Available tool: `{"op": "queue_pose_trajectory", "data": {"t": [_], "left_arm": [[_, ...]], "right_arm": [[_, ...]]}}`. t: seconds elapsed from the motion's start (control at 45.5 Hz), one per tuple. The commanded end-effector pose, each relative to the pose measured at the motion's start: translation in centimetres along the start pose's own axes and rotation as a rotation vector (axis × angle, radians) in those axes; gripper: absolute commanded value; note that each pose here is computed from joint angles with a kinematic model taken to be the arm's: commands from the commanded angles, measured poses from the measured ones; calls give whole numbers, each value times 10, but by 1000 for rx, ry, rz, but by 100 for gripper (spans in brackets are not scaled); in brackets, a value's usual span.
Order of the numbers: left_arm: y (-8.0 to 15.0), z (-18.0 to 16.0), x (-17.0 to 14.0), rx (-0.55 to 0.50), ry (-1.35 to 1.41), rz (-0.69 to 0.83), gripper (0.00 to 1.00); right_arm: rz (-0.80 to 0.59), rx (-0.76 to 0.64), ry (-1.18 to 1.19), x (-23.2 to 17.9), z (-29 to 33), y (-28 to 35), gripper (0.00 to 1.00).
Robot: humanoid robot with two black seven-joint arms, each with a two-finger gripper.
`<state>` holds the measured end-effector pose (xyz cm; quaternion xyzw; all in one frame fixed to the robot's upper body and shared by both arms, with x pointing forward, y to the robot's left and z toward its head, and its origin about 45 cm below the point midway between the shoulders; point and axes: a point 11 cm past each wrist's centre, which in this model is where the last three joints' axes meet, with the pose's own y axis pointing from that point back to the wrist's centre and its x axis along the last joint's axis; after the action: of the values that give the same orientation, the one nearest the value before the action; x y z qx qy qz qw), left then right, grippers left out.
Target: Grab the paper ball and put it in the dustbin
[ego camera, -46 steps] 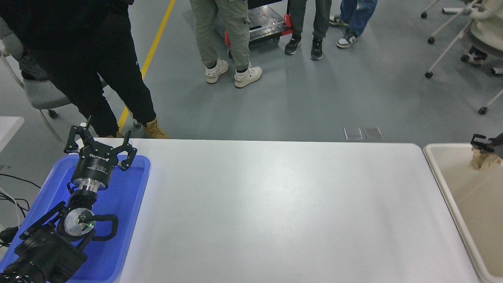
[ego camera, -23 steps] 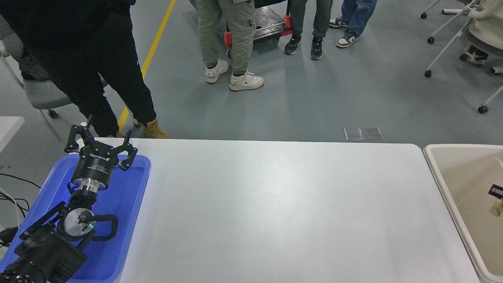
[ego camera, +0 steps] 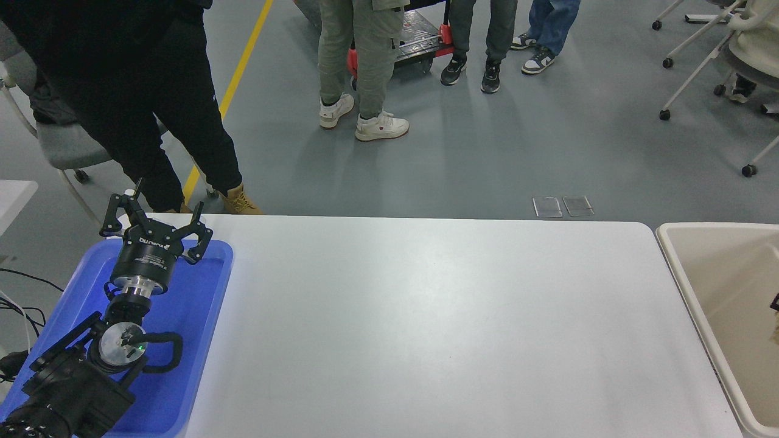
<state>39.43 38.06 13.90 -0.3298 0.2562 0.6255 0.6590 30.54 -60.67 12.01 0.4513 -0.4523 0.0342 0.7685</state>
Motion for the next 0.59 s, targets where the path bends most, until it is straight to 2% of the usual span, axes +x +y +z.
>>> {"op": "queue_pose_trajectory", "data": {"t": [0.0, 0.198, 0.286, 0.418, 0.571], "left_arm": [[0, 0, 0, 0, 0, 1, 100], [0, 1, 0, 0, -1, 1, 100], [0, 1, 0, 0, -1, 1, 100], [0, 0, 0, 0, 0, 1, 100], [0, 0, 0, 0, 0, 1, 100]], "right_arm": [[49, 88, -92, 33, -38, 8, 100], [72, 308, -500, 81, -110, 30, 100], [38, 438, -652, 97, -150, 47, 100], [-20, 582, -762, 107, -192, 68, 100], [-38, 664, -830, 111, -207, 78, 100]]}}
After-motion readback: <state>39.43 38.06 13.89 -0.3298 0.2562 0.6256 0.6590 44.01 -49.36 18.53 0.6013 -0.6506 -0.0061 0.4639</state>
